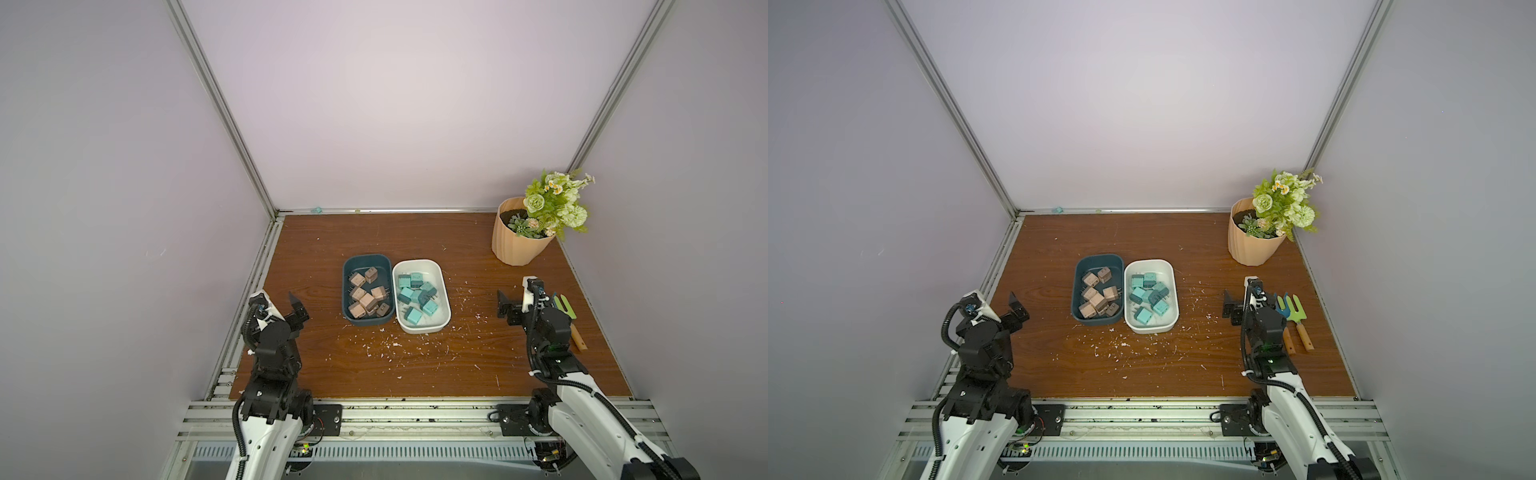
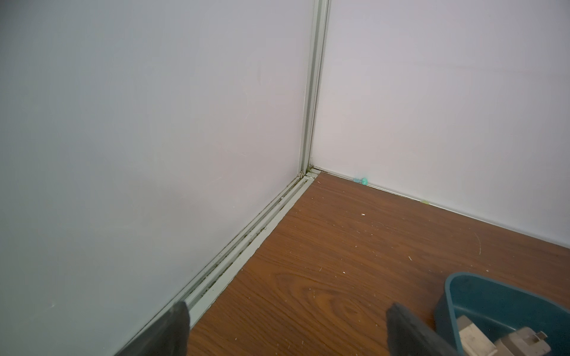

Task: Place the plugs by color into the storage box
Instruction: Reset both arms

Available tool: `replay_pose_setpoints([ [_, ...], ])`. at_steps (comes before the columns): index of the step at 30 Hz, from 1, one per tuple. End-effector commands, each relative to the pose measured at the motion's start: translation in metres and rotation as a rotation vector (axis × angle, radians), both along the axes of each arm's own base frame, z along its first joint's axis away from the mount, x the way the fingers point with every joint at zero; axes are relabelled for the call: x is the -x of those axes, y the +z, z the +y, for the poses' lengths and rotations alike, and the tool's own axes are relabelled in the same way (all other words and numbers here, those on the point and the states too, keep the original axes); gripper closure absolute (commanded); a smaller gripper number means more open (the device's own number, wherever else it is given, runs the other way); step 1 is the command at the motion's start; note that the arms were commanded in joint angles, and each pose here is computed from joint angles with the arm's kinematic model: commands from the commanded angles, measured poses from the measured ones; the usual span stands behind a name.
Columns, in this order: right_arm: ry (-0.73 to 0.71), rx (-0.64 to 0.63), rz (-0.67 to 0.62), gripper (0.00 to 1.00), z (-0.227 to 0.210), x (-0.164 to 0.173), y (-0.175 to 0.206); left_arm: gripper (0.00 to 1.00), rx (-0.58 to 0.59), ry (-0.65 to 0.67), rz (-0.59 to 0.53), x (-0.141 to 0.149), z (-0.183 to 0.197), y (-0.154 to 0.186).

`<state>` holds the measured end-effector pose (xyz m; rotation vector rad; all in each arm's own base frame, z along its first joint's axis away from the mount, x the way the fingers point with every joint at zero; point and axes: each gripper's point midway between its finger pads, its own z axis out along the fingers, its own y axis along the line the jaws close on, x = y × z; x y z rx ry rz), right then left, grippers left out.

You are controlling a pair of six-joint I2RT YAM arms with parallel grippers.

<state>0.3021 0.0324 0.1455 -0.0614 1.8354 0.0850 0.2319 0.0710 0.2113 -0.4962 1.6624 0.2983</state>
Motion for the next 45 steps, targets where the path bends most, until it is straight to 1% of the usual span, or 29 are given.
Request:
replay_pose_setpoints([
  [1, -0.038, 0.007, -0.052, 0.01, -0.005, -0.009, 0.009, 0.0, 0.014, -0.026, -0.032, -0.02, -0.007, -0.015],
  [4, -0.058, 0.052, -0.031, 0.01, -0.009, -0.021, -0.003, 0.0, -0.01, -0.043, 0.001, -0.039, -0.011, -0.041],
  [7, -0.043, 0.065, -0.008, 0.01, -0.006, -0.041, -0.013, 0.0, -0.042, -0.057, 0.094, -0.059, -0.013, -0.071],
  [9, -0.03, 0.08, 0.025, 0.01, -0.003, -0.058, -0.02, 0.0, -0.061, -0.06, 0.141, -0.071, -0.013, -0.085],
  [11, -0.024, 0.103, 0.03, 0.01, -0.003, -0.074, -0.022, 0.0, -0.076, -0.051, 0.167, -0.088, -0.012, -0.087],
  [14, -0.049, 0.105, 0.021, 0.01, -0.013, -0.098, -0.022, 0.0, -0.091, -0.077, 0.138, -0.111, -0.012, -0.083],
  [17, -0.06, 0.061, 0.063, 0.02, -0.02, -0.117, -0.033, 0.0, -0.107, -0.109, 0.139, -0.136, -0.011, -0.082],
  [19, -0.054, 0.048, 0.084, 0.02, -0.021, -0.12, -0.035, 0.0, -0.078, -0.138, 0.127, -0.146, -0.013, -0.088],
  [21, -0.053, 0.044, 0.065, 0.02, -0.022, -0.117, -0.033, 0.0, -0.117, -0.201, 0.168, -0.156, -0.025, -0.093],
  [22, -0.052, 0.043, 0.056, 0.02, -0.022, -0.116, -0.031, 0.0, -0.126, -0.203, 0.174, -0.156, -0.028, -0.095],
  [25, -0.063, 0.043, 0.032, 0.01, -0.024, -0.111, -0.028, 0.0, -0.131, -0.221, 0.115, -0.144, -0.03, -0.09],
  [29, -0.083, 0.044, -0.032, 0.01, -0.026, -0.097, -0.022, 0.0, -0.147, -0.304, 0.083, -0.14, -0.042, -0.095],
  [35, -0.087, 0.043, -0.048, 0.01, -0.027, -0.093, -0.021, 0.0, -0.149, -0.303, 0.084, -0.14, -0.042, -0.094],
  [37, -0.097, 0.04, -0.122, 0.01, -0.028, -0.079, -0.016, 0.0, -0.149, -0.304, 0.08, -0.139, -0.042, -0.093],
  [38, -0.078, 0.038, -0.19, 0.01, -0.025, -0.07, -0.012, 0.0, -0.149, -0.303, 0.082, -0.14, -0.042, -0.094],
  [39, -0.074, 0.05, -0.167, 0.01, -0.022, -0.071, -0.016, 0.0, -0.148, -0.304, 0.083, -0.139, -0.042, -0.094],
  [40, -0.066, 0.064, -0.107, 0.01, -0.021, -0.075, -0.023, 0.0, -0.149, -0.304, 0.083, -0.14, -0.042, -0.094],
  [42, -0.081, 0.056, -0.135, 0.01, -0.024, -0.078, -0.019, 0.0, -0.149, -0.303, 0.082, -0.14, -0.042, -0.094],
  [43, -0.082, 0.058, -0.106, 0.01, -0.024, -0.078, -0.023, 0.0, -0.149, -0.303, 0.082, -0.139, -0.042, -0.094],
  [45, -0.081, 0.057, -0.12, 0.0, -0.024, -0.078, -0.02, 0.0, -0.149, -0.304, 0.082, -0.139, -0.042, -0.094],
])
